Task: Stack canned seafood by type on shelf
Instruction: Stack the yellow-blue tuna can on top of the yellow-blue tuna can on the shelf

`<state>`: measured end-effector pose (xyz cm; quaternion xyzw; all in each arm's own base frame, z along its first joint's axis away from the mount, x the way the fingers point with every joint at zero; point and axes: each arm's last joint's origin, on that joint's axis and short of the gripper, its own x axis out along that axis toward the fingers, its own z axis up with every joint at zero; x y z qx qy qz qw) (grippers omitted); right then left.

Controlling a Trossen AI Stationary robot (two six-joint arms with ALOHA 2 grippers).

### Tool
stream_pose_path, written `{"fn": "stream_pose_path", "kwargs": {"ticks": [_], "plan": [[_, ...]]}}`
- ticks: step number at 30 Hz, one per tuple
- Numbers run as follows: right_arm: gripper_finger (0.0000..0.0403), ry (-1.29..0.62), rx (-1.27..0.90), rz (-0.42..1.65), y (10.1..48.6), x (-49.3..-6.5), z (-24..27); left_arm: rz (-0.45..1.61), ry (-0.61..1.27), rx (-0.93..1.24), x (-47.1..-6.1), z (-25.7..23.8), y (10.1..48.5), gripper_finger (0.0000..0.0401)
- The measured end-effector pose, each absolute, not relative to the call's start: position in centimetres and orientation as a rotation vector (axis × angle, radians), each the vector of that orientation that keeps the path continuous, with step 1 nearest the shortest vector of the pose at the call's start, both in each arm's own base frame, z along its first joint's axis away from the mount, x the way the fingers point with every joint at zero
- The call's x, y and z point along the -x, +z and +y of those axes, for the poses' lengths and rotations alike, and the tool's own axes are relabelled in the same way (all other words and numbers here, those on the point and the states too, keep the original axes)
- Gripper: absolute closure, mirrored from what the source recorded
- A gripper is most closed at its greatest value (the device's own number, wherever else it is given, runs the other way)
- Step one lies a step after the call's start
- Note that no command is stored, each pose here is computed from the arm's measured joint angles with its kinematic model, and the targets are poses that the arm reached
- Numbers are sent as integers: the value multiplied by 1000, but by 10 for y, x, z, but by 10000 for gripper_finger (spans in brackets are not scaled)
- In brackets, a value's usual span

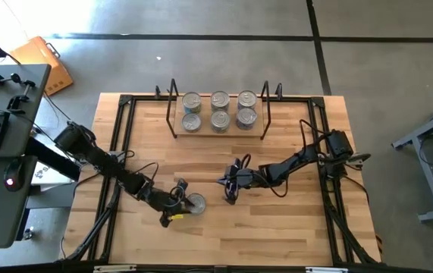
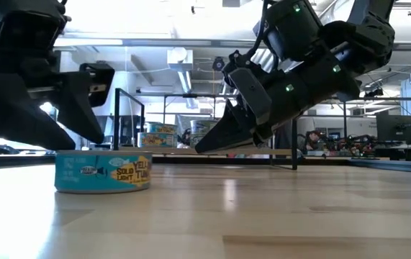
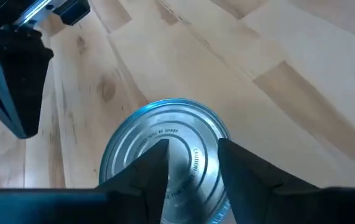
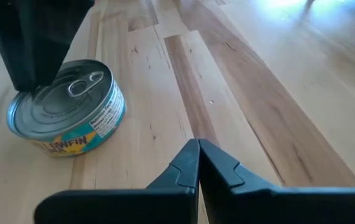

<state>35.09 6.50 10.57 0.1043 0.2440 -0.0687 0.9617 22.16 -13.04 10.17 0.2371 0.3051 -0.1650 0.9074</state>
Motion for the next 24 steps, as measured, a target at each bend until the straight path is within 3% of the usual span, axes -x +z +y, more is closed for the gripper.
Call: {"fn": "stream_pose_path", "kwargs": {"ticks": [4,10,14,17,24], "plan": [[403,-140,-212,492,106,-351,65,630,-330,-513,-222,-130,101,303],[403,-190,-245,479,106,-351,64,621,-126,-668,-214,-118,118,329],[403,-197,-244,477,106,-351,63,566,-97,-653,-209,-110,145,319],[403,-197,-239,478,106,-351,63,546,-185,-557,-204,-107,157,304],[403,-191,-212,480,106,-351,63,524,-335,-383,-212,-113,152,248]]}}
